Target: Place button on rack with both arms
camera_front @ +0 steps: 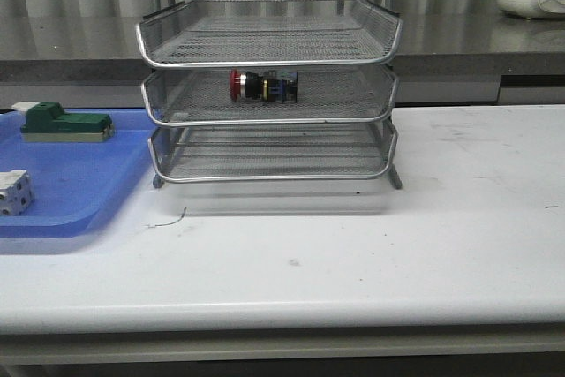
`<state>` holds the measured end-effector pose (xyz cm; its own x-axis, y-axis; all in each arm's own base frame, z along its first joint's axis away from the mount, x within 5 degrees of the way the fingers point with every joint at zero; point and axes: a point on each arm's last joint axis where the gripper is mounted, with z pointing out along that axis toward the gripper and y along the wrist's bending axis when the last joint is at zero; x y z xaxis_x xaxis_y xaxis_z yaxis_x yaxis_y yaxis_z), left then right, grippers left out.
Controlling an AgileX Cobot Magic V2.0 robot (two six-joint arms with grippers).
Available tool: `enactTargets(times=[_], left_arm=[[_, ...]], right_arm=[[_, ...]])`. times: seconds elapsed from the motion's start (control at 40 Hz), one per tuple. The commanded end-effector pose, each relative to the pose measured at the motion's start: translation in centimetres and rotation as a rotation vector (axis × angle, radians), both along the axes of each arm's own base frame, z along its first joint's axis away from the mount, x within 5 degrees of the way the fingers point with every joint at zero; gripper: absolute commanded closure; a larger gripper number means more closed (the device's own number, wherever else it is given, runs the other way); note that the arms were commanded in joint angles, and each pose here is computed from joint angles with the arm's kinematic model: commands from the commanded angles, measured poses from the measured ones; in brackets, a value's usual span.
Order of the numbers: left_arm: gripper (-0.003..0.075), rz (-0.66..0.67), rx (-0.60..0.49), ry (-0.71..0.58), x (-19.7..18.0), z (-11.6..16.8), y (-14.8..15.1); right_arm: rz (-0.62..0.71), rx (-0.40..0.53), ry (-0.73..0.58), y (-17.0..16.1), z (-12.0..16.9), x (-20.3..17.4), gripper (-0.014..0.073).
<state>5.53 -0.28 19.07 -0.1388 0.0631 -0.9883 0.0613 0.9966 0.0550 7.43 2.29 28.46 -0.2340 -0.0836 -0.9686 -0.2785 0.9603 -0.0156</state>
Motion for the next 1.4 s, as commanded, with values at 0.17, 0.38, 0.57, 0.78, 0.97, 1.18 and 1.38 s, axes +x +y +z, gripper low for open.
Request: enactTargets(times=[0.17, 0.38, 0.57, 0.78, 0.97, 1.18, 1.38], left_arm=[[0.0739, 0.036, -0.035, -0.129, 0.0, 0.8, 0.2], [0.0739, 0.036, -0.035, -0.129, 0.0, 0.8, 0.2], [0.0739, 0.036, -0.035, -0.129, 0.0, 0.8, 0.2], [0.0739, 0.036, -0.035, -0.129, 0.0, 0.8, 0.2], [0.0739, 0.036, -0.035, -0.129, 0.0, 0.8, 0.2], [0.0739, 0.036, -0.035, -0.129, 0.0, 0.8, 0.2], [0.0739, 0.036, -0.035, -0.129, 0.0, 0.8, 0.2]], right_arm=[[-0.030, 0.021, -0.086, -0.2, 1.4, 0.2, 0.0655], [-0.030, 0.021, -0.086, -0.2, 1.4, 0.2, 0.0655], [-0.030, 0.021, -0.086, -0.2, 1.4, 0.2, 0.0655], [-0.030, 0.021, -0.086, -0.2, 1.4, 0.2, 0.0655], [-0.030, 0.021, -0.086, -0.2, 1.4, 0.2, 0.0655], [-0.031, 0.021, -0.088, -0.2, 1.5, 0.2, 0.0655], [-0.074, 0.019, -0.133, -0.6, 0.3, 0.6, 0.0655]])
